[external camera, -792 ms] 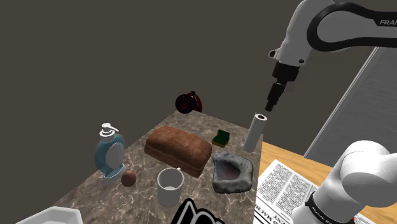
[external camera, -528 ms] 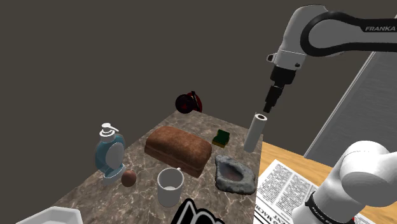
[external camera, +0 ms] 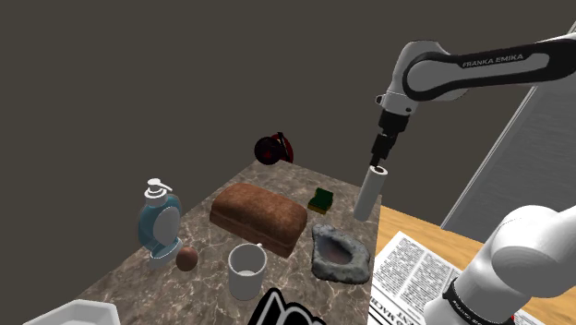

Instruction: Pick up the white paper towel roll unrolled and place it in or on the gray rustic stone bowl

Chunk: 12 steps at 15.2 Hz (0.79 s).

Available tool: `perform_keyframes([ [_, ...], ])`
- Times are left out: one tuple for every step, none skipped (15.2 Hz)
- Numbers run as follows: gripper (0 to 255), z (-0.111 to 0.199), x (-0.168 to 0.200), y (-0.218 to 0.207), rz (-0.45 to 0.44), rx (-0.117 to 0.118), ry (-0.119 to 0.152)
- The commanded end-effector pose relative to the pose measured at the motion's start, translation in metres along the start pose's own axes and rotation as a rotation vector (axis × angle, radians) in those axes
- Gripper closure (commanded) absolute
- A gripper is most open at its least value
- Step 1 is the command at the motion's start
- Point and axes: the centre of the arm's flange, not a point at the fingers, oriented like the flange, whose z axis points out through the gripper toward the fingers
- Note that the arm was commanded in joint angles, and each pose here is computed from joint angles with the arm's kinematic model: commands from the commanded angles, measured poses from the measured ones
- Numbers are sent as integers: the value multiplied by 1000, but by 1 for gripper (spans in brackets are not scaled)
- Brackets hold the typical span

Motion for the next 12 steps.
perform_keyframes([
  [0, 16, 9, 22, 12, 1, -3],
  [0, 23, 14, 32, 18, 2, -5],
  [0, 30, 18, 42, 24, 3, -6],
  [0, 35, 18, 42, 24, 3, -6],
  [0, 40, 18, 42, 24, 3, -6],
  [0, 45, 18, 42, 24, 3, -6],
  [0, 51, 18, 42, 24, 3, -6],
  [0, 56, 18, 42, 24, 3, -6],
  [0, 61, 18, 42, 24, 3, -6],
  [0, 66, 18, 42, 24, 3, -6],
  [0, 69, 18, 42, 24, 3, -6],
  [0, 69, 17, 42, 24, 3, -6],
])
